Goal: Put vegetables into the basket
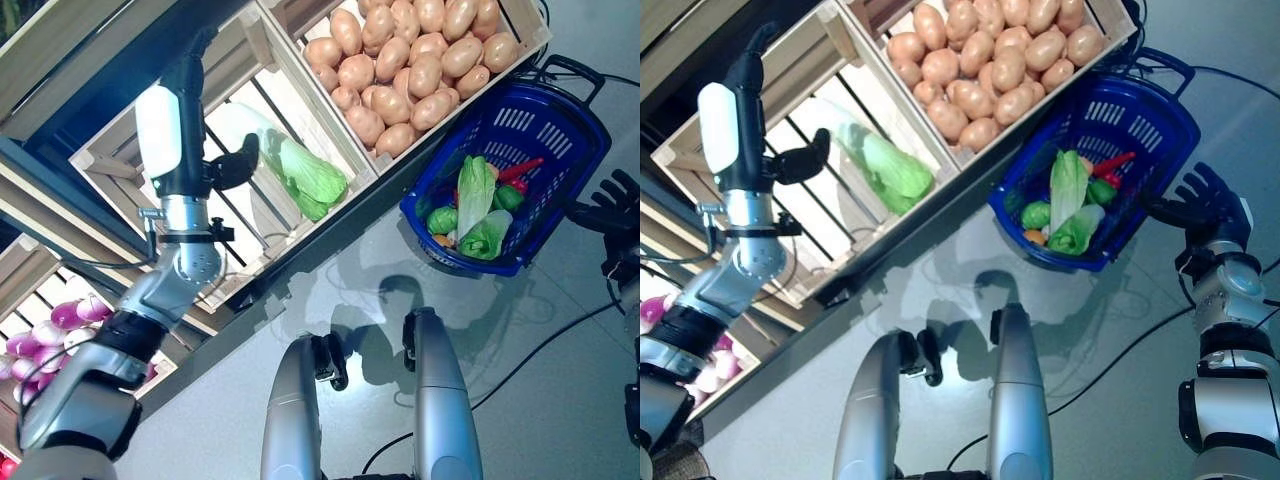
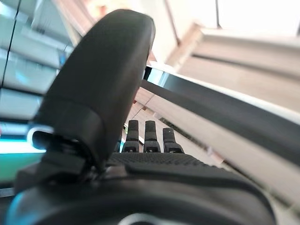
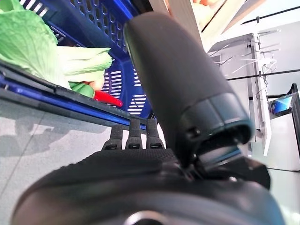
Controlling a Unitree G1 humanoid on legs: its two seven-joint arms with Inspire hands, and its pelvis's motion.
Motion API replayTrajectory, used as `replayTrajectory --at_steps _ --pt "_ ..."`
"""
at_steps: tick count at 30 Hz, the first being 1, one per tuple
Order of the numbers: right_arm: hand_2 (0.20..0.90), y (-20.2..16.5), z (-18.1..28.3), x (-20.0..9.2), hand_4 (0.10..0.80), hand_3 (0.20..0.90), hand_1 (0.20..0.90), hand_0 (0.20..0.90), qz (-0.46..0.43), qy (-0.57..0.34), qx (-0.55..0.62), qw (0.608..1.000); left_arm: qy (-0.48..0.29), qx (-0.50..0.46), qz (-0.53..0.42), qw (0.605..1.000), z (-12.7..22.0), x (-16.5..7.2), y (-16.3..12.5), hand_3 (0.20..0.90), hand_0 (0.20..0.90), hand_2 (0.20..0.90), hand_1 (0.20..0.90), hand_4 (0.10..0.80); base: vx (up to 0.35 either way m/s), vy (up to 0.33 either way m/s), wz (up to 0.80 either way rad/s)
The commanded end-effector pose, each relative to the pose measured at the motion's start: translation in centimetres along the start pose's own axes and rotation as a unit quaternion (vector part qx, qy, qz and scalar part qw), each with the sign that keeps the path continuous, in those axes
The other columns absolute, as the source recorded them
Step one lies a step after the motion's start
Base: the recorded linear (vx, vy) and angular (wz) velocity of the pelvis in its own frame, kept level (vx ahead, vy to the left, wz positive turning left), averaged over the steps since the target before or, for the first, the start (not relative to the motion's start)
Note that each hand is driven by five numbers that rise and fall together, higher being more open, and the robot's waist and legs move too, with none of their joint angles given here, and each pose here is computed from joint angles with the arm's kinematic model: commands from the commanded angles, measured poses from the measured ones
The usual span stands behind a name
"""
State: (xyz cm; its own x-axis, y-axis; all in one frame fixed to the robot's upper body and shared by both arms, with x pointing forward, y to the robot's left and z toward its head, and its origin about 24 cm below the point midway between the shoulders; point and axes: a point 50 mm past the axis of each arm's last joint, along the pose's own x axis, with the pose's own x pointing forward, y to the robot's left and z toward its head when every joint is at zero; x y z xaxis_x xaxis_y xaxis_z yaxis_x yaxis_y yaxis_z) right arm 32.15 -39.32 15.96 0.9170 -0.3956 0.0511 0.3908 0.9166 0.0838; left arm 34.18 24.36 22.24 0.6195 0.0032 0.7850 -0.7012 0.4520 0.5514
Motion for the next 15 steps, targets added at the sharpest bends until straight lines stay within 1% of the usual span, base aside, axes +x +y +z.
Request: replayTrajectory --at_steps 1,3,7,12,15 --pt "0.9 0.6 5.3 0.6 0.8 0.9 0.9 0.9 0.034 -0.1 0.006 0.994 -0.063 0.1 0.046 0.992 0.0 4.3 4.1 0.9 0.9 0.9 0.9 0.8 -0.012 0.067 -0.02" --pt "0.9 0.5 5.6 0.7 0.8 0.9 0.9 0.9 0.035 -0.097 0.004 0.995 -0.058 0.139 0.019 0.988 -0.6 4.6 3.9 0.9 0.9 0.9 0.9 0.8 -0.022 0.081 -0.03" --pt "0.9 0.1 5.7 0.8 0.8 0.9 0.9 0.9 0.03 -0.089 0.002 0.996 -0.029 0.181 -0.028 0.983 -2.1 4.7 3.4 0.9 0.9 0.9 0.9 0.8 -0.03 0.083 -0.07" --pt "0.9 -0.2 5.6 1.1 0.8 0.9 0.9 0.9 0.016 -0.077 -0.006 0.997 -0.073 0.242 -0.095 0.963 -1.3 5.7 2.2 0.9 0.9 0.9 0.9 0.8 -0.025 0.055 -0.08" --pt "0.9 -0.3 5.9 1.1 0.8 0.9 0.9 0.9 0.012 -0.076 -0.021 0.997 -0.089 0.257 -0.104 0.957 -0.5 6.5 2.0 0.9 0.9 0.9 0.9 0.8 -0.028 0.046 -0.02"
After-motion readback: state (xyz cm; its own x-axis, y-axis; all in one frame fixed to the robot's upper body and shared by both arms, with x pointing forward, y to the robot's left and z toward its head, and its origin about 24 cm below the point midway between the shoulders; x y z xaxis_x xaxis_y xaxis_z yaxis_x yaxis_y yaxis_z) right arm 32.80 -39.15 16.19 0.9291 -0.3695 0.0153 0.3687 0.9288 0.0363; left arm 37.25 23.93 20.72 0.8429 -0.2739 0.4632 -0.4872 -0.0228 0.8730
